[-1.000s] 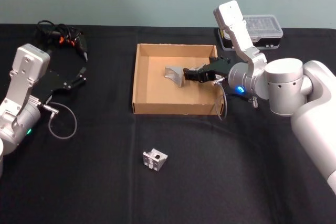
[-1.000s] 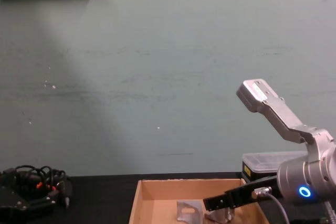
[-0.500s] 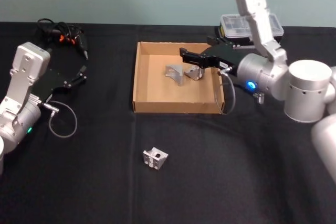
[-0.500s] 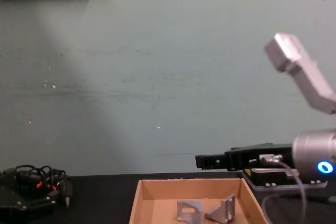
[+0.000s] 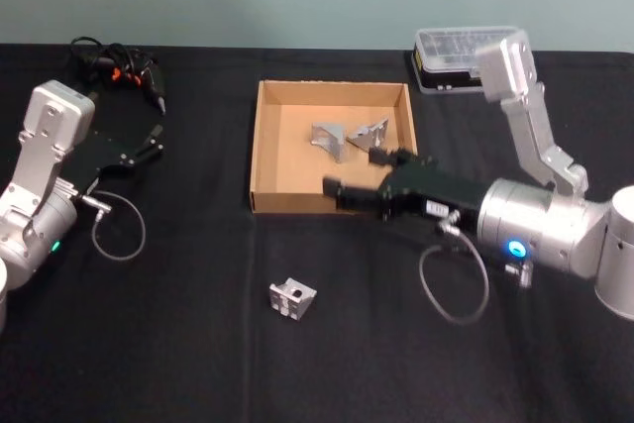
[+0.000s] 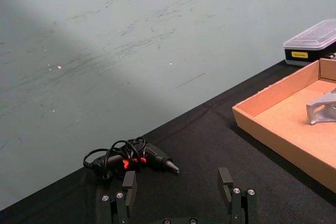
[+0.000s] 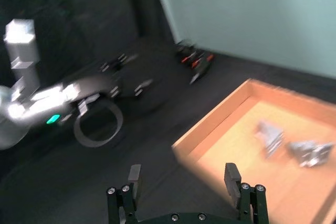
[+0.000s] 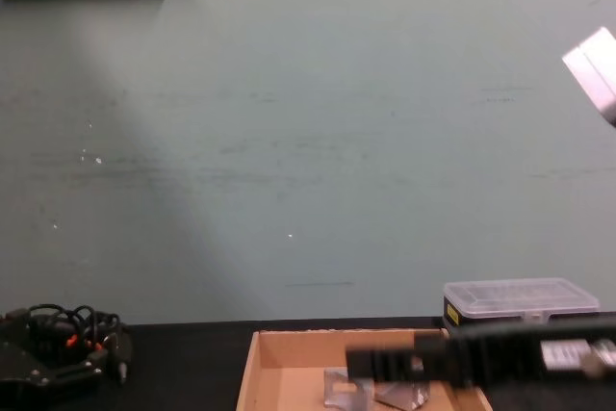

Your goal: Use one hand to pick up the angle iron from the table and place it into the box.

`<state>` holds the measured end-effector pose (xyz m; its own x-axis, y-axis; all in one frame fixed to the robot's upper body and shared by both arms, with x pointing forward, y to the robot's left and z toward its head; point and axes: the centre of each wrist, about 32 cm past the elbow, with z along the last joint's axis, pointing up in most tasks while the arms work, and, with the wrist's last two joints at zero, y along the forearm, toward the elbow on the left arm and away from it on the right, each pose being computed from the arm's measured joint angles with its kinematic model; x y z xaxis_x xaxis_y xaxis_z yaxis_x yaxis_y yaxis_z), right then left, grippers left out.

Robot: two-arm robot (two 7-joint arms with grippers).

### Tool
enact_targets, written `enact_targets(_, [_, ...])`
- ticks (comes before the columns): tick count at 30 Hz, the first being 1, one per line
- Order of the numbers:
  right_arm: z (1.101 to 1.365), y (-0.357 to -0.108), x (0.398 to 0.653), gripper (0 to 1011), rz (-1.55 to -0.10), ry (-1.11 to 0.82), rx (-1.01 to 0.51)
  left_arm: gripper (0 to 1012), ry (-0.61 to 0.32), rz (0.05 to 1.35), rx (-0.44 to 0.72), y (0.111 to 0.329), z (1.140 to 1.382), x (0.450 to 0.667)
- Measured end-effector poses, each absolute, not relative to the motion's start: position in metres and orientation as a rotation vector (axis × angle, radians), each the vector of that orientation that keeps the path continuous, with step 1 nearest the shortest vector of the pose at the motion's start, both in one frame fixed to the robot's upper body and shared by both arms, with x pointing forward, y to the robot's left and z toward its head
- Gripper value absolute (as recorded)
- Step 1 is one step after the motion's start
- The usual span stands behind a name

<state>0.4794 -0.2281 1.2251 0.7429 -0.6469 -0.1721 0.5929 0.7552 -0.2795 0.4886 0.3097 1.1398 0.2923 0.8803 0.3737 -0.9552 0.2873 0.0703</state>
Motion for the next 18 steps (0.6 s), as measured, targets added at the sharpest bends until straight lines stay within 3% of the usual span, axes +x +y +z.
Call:
enact_targets(9, [1.216, -0.226, 0.454, 1000, -0.514, 0.242, -0.332, 1011, -0.285, 1.248, 0.304, 0.310, 1.140, 0.489])
enact_targets(18, [1.216, -0.205, 0.440, 1002, -0.415, 0.189, -0.449, 1011, -0.285, 1.248, 0.305, 0.310, 1.140, 0.489])
